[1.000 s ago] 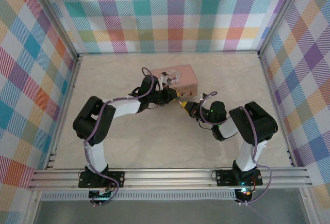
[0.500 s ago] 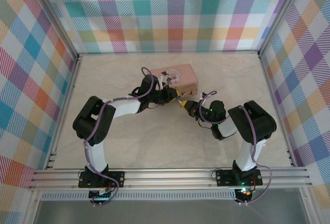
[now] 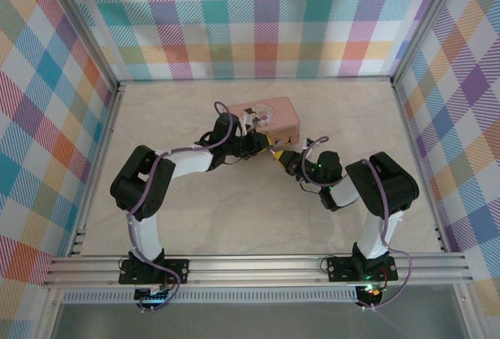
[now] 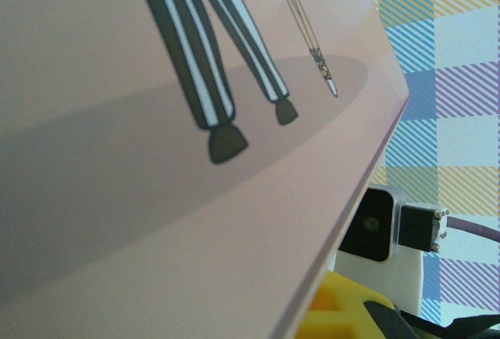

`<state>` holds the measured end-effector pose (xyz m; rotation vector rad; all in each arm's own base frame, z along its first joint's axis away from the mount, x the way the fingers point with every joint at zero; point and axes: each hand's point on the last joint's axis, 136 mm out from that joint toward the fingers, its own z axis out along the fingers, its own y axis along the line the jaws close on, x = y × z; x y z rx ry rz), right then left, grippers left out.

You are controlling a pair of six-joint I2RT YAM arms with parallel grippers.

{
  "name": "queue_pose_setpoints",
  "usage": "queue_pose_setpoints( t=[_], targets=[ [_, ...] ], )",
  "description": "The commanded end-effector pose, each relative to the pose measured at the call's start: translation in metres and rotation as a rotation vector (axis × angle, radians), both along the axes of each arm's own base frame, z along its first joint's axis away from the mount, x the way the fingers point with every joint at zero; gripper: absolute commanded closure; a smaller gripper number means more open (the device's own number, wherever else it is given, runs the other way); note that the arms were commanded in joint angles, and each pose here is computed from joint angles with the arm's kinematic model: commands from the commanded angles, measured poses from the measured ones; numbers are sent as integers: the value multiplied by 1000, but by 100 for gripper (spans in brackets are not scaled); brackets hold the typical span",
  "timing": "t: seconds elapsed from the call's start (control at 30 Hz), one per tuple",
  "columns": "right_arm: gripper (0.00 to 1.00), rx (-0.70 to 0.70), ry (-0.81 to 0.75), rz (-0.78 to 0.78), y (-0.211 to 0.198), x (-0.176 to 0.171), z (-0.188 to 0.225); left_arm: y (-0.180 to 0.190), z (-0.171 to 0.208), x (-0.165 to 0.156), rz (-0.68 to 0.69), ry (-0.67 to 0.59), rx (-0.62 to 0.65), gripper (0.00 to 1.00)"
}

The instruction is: Unlock a padlock with a key

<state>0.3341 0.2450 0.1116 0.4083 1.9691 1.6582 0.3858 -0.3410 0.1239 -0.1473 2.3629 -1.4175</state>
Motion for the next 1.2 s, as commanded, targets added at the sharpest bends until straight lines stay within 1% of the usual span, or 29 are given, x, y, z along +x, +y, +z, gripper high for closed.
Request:
queue_pose_setpoints(
  t=[0.0,0.3,0.87,1.17],
  targets=[
    [100,30,-53,-2,3,7,14,-4,39,1,-26,-74,-94,89],
    [100,25,-40,-9,2,8,9,-4,39,2,-23,-73,-96,89],
    [100,38,-69,-17,0,11,21,-3,33,0,-20,-60,-98,89],
    [100,36,-67,-25,-1,11,20,-4,35,0,-22,-63,-105,89]
  ],
)
